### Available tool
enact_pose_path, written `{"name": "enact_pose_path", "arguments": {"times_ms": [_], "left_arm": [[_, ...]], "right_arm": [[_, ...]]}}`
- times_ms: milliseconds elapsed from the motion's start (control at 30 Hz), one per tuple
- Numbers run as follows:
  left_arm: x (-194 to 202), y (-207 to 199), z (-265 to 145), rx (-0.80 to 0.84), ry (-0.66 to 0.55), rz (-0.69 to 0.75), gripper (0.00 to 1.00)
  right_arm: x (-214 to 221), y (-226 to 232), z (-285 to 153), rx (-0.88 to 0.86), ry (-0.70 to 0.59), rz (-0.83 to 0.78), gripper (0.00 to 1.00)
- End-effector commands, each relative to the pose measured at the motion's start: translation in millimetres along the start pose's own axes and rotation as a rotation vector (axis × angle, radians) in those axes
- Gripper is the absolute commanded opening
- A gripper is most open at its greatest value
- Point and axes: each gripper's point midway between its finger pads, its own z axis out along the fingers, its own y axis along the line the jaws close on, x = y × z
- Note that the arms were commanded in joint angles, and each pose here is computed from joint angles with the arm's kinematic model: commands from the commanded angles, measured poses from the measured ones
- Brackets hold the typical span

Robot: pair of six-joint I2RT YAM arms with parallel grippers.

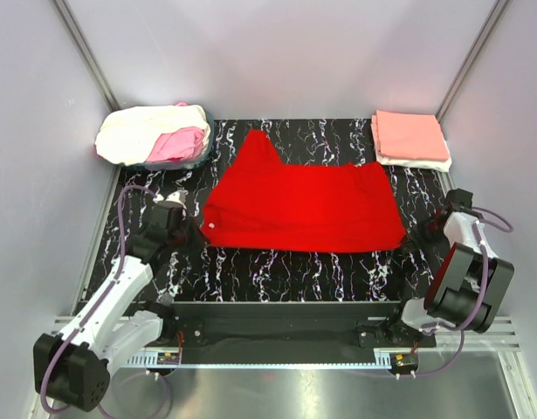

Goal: Fold and stack the t-shirts
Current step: Fold the tshirt

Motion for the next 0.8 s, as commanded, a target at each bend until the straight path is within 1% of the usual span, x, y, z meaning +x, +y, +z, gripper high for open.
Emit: {"name": "enact_pose_path", "arguments": {"times_ms": [0,67,100,133,167,200,233,300,333,367,400,467,500,567,600,633,667,700,733,767], "left_arm": [[2.4,-1.5,-19.9,-0.003,0.001,-0.032,0.05],[9.2,-0.6,-26.5,-0.002,0.021,-0.047,0.06],[9.6,-3.4,-31.6,0.017,0.012,-0.058,0.06],[13.5,-2.4,-35.3,0.016,0.022,-0.067,0.07],[15.0,-1.4,-38.6,0.012,0.023,-0.078,0.11],[15.9,-1.5,-43.7,0.018,0.016,-0.083,0.13],[21.5,2.9,-48.1,-0.001,0.034,-0.087,0.16],[20.7,0.8,-59.5,0.013,0.020,-0.084,0.36],[24.2,3.7,-65.2,0.001,0.029,-0.082,0.51],[20.2,3.9,-70.7,-0.004,0.009,-0.074,0.64],[11.0,0.2,-82.3,0.002,-0.026,-0.041,0.82],[-10.6,-0.7,-93.2,-0.024,-0.104,0.004,0.90],[-30.4,-10.1,-98.9,-0.017,-0.150,0.057,0.93],[-52.4,-21.8,-96.8,-0.009,-0.184,0.134,0.93],[-68.8,-35.1,-83.0,0.004,-0.182,0.157,0.93],[-87.8,-49.2,-82.4,0.026,-0.214,0.176,0.92],[-96.1,-65.5,-76.2,0.077,-0.201,0.221,0.91],[-110.6,-74.6,-51.7,0.070,-0.180,0.235,0.91],[-136.1,-94.2,-53.9,0.099,-0.226,0.262,0.91],[-150.3,-99.3,-44.3,0.087,-0.238,0.312,0.90]], "right_arm": [[8.8,-19.7,-11.6,0.064,-0.019,0.033,0.00],[13.0,-20.0,-17.7,0.062,-0.017,0.057,0.00],[15.6,-21.4,-18.6,0.066,-0.013,0.065,0.00],[19.0,-20.4,-22.6,0.057,-0.011,0.071,0.00],[20.5,-20.1,-25.5,0.051,-0.013,0.073,0.00],[24.0,-20.2,-26.9,0.046,-0.006,0.074,0.02],[26.9,-15.3,-32.4,0.013,-0.003,0.073,0.06],[29.7,-12.8,-38.8,-0.001,-0.005,0.078,0.52],[29.6,-9.0,-43.2,-0.023,-0.013,0.083,0.74],[31.2,-3.0,-45.4,-0.054,-0.004,0.081,0.95],[26.2,3.3,-50.1,-0.074,-0.017,0.078,1.00],[16.5,5.1,-54.2,-0.059,-0.045,0.059,1.00],[7.4,10.9,-59.3,-0.068,-0.074,0.048,1.00],[0.2,19.7,-61.4,-0.096,-0.088,0.039,1.00],[-6.6,30.7,-62.2,-0.146,-0.106,0.024,1.00],[-3.6,43.0,-65.1,-0.212,-0.083,0.005,1.00],[-3.4,50.6,-65.9,-0.251,-0.078,-0.009,1.00],[-5.9,59.0,-66.8,-0.291,-0.088,-0.022,1.00],[-3.6,66.0,-68.7,-0.324,-0.074,-0.024,1.00],[-1.1,70.8,-69.0,-0.338,-0.064,-0.040,1.00]]}}
